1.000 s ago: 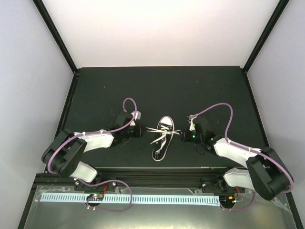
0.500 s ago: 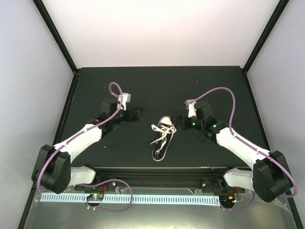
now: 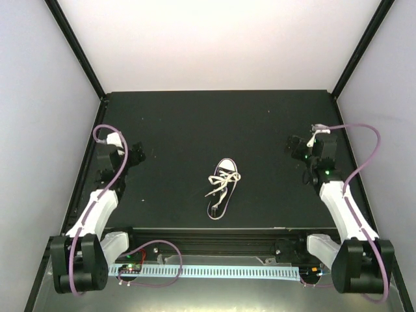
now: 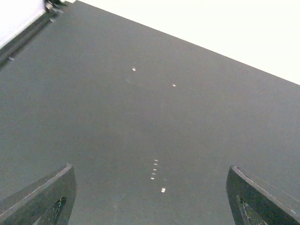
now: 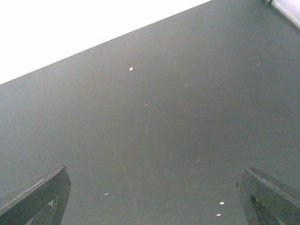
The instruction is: Tie the shoes
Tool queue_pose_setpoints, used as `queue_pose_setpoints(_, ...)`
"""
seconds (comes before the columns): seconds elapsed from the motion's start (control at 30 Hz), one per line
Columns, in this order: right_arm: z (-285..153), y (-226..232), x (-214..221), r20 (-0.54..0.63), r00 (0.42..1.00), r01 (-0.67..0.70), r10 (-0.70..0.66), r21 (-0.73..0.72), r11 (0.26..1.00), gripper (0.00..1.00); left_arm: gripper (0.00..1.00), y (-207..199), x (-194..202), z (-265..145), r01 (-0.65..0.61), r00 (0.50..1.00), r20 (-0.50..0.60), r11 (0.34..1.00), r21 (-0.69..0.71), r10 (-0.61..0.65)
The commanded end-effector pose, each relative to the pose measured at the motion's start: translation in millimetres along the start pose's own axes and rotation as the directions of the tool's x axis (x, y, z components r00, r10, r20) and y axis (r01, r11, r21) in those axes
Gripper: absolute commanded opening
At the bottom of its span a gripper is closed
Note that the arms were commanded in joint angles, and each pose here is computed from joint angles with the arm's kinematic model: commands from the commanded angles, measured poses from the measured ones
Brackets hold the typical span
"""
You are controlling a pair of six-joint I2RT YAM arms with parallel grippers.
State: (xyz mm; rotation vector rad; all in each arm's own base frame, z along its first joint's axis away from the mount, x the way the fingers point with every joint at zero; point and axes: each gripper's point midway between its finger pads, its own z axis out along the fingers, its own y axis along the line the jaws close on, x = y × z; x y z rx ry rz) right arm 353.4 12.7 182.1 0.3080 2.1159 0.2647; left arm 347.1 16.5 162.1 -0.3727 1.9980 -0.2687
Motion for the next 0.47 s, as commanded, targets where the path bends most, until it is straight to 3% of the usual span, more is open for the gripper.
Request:
queue_pose_setpoints(0.0, -15, -30, -29, 0.263, 0.965, -0.022, -0.016, 0.142, 0.99, 1.0, 0.9, 25, -24, -8, -0.109, 0.973, 0.187, 0.983, -0.144, 0.136)
queue_pose_setpoints(0.13, -16, -48, -26, 0.342, 0.937, -0.006, -0.071, 0.218, 0.976, 1.0, 0.9, 27, -19, 1, -0.136, 0.973, 0.168, 0.98, -0.149, 0.16)
queue_pose_setpoints(0.43, 5, -63, -5, 0.347, 0.927, 0.046, -0.142, 0.27, 0.962, 1.0, 0.96, 35, -3, 15, -0.163, 0.969, 0.16, 0.974, -0.159, 0.188)
